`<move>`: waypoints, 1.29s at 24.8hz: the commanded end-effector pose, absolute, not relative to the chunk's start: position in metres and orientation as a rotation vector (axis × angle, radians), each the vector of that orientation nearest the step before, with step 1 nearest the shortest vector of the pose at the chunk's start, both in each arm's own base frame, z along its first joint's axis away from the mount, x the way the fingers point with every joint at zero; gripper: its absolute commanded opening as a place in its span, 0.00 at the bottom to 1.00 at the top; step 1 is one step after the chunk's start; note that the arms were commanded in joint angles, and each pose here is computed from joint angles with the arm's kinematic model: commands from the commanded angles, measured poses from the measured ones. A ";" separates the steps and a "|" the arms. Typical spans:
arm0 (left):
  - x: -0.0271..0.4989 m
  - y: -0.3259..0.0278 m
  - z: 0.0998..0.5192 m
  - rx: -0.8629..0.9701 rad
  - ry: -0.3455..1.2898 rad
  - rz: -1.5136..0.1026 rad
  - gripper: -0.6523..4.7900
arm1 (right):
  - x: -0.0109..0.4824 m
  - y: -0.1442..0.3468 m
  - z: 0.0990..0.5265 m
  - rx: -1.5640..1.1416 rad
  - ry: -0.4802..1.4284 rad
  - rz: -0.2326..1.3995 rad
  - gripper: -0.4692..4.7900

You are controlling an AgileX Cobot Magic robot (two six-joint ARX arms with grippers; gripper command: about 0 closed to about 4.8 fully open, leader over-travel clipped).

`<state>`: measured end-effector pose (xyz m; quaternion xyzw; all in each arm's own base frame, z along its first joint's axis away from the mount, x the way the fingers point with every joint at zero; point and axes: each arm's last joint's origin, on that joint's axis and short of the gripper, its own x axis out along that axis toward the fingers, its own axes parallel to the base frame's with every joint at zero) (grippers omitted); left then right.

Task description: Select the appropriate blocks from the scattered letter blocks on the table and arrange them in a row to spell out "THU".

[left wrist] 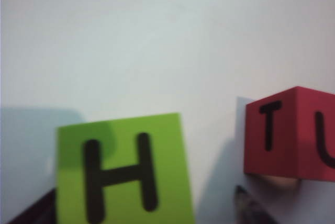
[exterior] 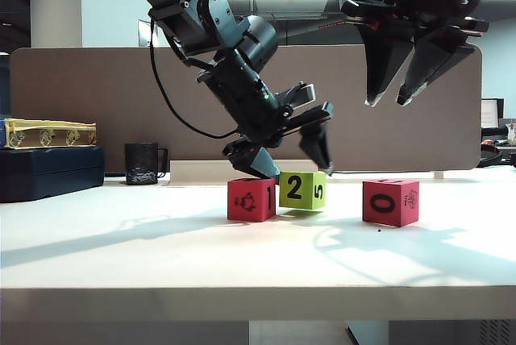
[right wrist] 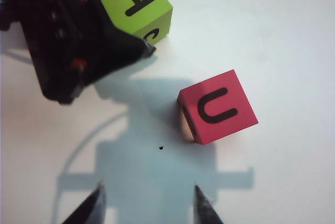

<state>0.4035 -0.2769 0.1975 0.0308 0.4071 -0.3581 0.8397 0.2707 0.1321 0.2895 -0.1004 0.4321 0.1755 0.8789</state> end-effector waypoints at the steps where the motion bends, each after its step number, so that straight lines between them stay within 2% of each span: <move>1: 0.402 -0.276 0.195 0.074 0.884 -0.749 0.88 | 0.270 0.133 0.293 -0.201 0.888 0.370 0.49; 4: 0.402 -0.277 0.195 0.074 0.874 -0.751 0.88 | 0.270 0.133 0.293 -0.197 0.889 0.371 0.49; 6: 0.403 -0.277 0.196 0.073 0.864 -0.752 0.99 | 0.270 0.133 0.293 -0.197 0.889 0.371 0.49; 7: 0.404 -0.277 0.197 0.071 0.851 -0.754 1.00 | 0.270 0.133 0.293 -0.192 0.890 0.368 0.49; 22: 0.412 -0.264 0.236 0.038 0.675 -0.724 1.00 | 0.272 0.133 0.294 -0.181 0.874 0.353 0.49; 24: 0.411 -0.259 0.241 0.039 0.679 -0.710 1.00 | 0.272 0.132 0.294 -0.197 0.868 0.317 0.44; 25: 0.411 -0.252 0.248 0.044 0.678 -0.671 1.00 | 0.273 0.130 0.294 -0.223 0.857 0.257 0.30; 27: 0.409 -0.242 0.261 0.056 0.672 -0.619 1.00 | 0.276 0.126 0.294 -0.220 0.848 0.221 0.14; 28: 0.409 -0.235 0.267 0.064 0.672 -0.610 0.95 | 0.278 0.125 0.293 -0.216 0.847 0.217 0.10; 29: 0.405 -0.229 0.275 0.081 0.682 -0.607 0.78 | 0.284 0.121 0.288 -0.208 0.857 0.195 0.08; 31: 0.400 -0.217 0.284 0.104 0.706 -0.588 0.55 | 0.296 0.114 0.274 -0.182 0.908 0.151 0.08; 32: 0.399 -0.215 0.286 0.119 0.713 -0.589 0.49 | 0.301 0.112 0.267 -0.173 0.940 0.150 0.08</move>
